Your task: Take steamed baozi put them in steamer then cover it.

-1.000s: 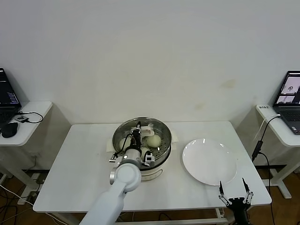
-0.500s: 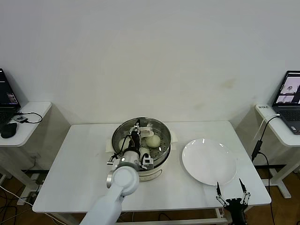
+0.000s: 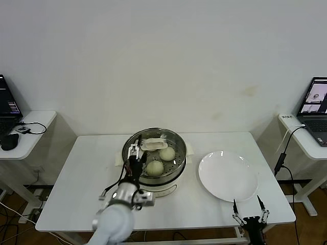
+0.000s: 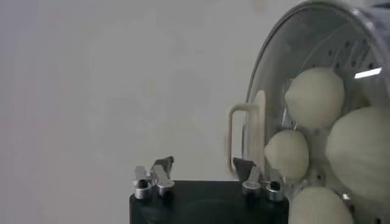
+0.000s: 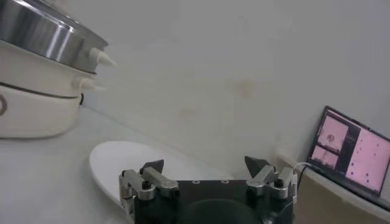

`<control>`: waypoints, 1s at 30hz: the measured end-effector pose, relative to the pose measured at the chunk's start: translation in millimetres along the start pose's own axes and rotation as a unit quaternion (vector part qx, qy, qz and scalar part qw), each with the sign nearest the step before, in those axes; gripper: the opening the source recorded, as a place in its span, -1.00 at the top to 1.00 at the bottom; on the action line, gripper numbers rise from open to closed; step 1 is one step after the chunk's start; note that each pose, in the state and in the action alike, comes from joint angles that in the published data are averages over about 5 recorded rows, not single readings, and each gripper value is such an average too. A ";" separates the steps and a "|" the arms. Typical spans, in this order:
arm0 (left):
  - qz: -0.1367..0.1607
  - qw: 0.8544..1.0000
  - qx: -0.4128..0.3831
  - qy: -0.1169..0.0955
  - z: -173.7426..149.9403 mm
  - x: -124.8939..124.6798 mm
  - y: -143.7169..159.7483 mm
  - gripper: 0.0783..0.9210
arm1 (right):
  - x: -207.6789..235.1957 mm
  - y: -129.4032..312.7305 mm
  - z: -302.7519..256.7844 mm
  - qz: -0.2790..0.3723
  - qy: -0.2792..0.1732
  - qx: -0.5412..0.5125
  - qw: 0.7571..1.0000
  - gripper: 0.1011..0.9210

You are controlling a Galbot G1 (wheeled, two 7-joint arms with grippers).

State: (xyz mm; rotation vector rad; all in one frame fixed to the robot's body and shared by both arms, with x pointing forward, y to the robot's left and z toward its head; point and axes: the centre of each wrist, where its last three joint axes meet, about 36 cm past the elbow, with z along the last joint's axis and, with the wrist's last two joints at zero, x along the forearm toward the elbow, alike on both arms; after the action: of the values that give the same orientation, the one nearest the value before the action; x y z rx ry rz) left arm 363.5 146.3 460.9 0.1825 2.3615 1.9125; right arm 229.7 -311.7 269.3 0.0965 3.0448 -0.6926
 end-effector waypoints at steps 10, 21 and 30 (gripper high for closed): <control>-0.023 0.969 0.247 -0.023 49.2 65.9 -5.0 -0.77 | -1.4 0.4 1.1 -0.009 -0.003 -0.010 1.000 -0.76; -0.039 0.859 0.509 0.026 94.8 114.2 -38.4 -0.77 | 4.8 1.8 -17.6 -0.047 0.008 -0.056 0.997 -0.76; -0.055 0.802 0.591 0.067 118.4 145.5 -70.0 -0.77 | 14.7 3.7 -46.9 -0.088 0.043 -0.104 0.990 -0.76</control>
State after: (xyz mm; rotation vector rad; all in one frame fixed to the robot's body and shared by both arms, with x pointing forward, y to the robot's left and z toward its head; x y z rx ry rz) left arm 235.4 268.7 367.8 -0.0236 3.1655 0.1470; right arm 215.2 -287.3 309.6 -0.1521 3.2151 -0.3826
